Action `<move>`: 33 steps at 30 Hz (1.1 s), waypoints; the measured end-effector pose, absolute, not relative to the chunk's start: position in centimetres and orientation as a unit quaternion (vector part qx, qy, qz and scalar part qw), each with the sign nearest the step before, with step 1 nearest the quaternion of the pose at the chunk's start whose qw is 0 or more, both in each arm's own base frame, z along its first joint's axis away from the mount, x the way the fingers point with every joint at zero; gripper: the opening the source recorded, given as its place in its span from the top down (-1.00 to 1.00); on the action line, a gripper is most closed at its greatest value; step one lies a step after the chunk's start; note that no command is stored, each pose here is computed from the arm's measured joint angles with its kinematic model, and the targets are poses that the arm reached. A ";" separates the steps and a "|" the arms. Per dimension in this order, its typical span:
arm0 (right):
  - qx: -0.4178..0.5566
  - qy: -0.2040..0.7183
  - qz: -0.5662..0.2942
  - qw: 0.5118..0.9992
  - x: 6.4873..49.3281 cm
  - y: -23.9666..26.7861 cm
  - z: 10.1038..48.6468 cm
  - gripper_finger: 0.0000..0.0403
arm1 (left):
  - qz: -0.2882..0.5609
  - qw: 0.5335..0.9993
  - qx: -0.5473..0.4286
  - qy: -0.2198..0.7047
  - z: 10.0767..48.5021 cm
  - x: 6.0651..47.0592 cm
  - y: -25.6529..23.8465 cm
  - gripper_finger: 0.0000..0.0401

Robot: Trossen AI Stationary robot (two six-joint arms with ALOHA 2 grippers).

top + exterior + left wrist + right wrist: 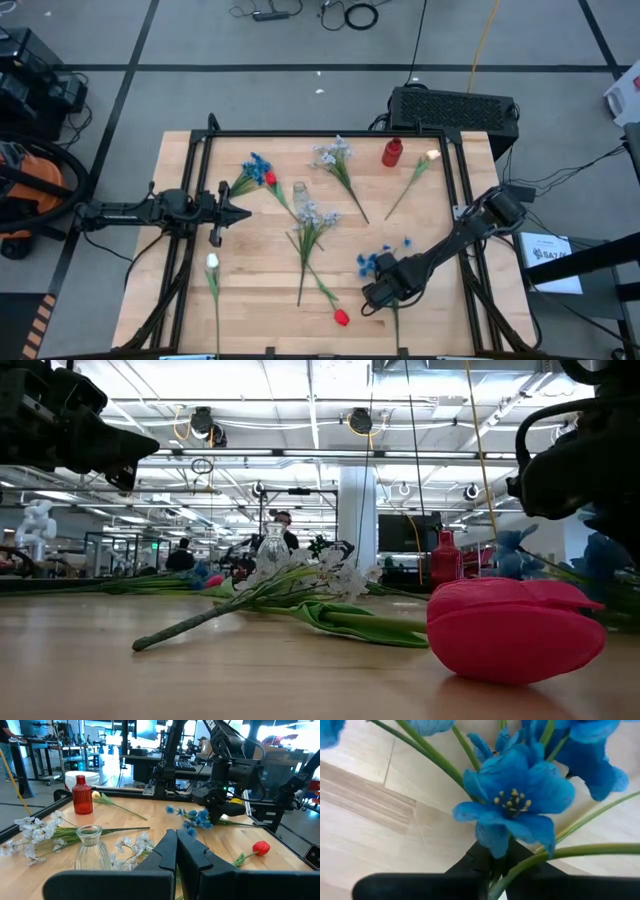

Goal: Sort flowers into vase by color
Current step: Put the bottom blue flowers into the transparent vase

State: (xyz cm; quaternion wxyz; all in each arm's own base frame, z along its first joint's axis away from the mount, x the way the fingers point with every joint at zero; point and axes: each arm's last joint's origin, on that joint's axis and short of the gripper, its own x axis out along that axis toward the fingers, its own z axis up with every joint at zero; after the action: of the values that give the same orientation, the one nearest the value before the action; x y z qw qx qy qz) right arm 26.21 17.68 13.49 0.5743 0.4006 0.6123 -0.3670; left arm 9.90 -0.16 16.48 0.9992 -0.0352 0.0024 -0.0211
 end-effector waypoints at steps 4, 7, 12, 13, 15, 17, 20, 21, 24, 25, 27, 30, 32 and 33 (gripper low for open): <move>0.394 0.617 -0.376 0.568 26.4 17.6 14.1 0.93 | -0.021 0.999 -0.035 0.002 16.5 9.9 -0.2 0.96; 0.379 0.609 -0.381 0.583 26.8 17.5 14.6 0.97 | -0.021 0.999 -0.035 0.002 16.5 9.9 -0.2 0.96; 0.342 0.560 -0.401 0.639 27.9 16.7 16.6 0.98 | -0.021 0.999 -0.035 0.002 16.5 9.9 -0.2 0.96; 0.331 0.552 -0.397 0.655 28.1 16.4 17.1 0.99 | -0.021 0.999 -0.035 0.003 16.5 9.9 -0.2 0.96; 0.315 0.529 -0.389 0.685 28.7 15.7 18.3 0.99 | -0.021 0.999 -0.035 0.002 16.5 9.9 -0.2 0.96; 0.301 0.499 -0.392 0.712 29.1 14.6 19.6 0.99 | -0.021 0.999 -0.035 0.002 16.5 9.9 -0.2 0.96; 0.262 0.442 -0.399 0.760 29.6 12.8 21.8 0.99 | -0.021 0.999 -0.035 0.003 16.5 9.9 -0.2 0.96; 0.245 0.419 -0.401 0.776 29.7 12.0 22.6 0.99 | -0.021 0.999 -0.035 0.002 16.5 9.9 -0.2 0.96; 0.208 0.358 -0.407 0.814 29.8 9.5 25.2 1.00 | -0.021 0.999 -0.035 0.003 16.5 9.9 -0.2 0.96; 0.196 0.340 -0.407 0.824 30.0 8.6 26.0 1.00 | -0.021 0.999 -0.035 0.002 16.5 9.9 -0.2 0.96; 0.177 0.307 -0.395 0.848 30.3 6.9 27.9 1.00 | -0.021 0.999 -0.035 0.002 16.5 9.9 -0.2 0.96; 0.134 0.256 -0.365 0.885 31.5 4.3 30.3 1.00 | -0.021 0.999 -0.035 0.002 16.5 9.9 -0.2 0.96; 0.096 0.220 -0.338 0.910 32.7 2.8 31.6 1.00 | -0.021 0.999 -0.035 0.002 16.5 9.9 -0.2 0.96; 0.081 0.201 -0.318 0.923 33.3 2.1 32.2 1.00 | -0.021 0.999 -0.035 0.002 16.5 9.9 -0.2 0.96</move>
State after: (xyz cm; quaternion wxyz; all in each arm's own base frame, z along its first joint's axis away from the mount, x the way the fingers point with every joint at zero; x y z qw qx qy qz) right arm 33.27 2.06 32.25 0.9229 0.0805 0.2011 -0.3185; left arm 9.89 -0.16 16.48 0.9991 -0.0352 0.0023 -0.0213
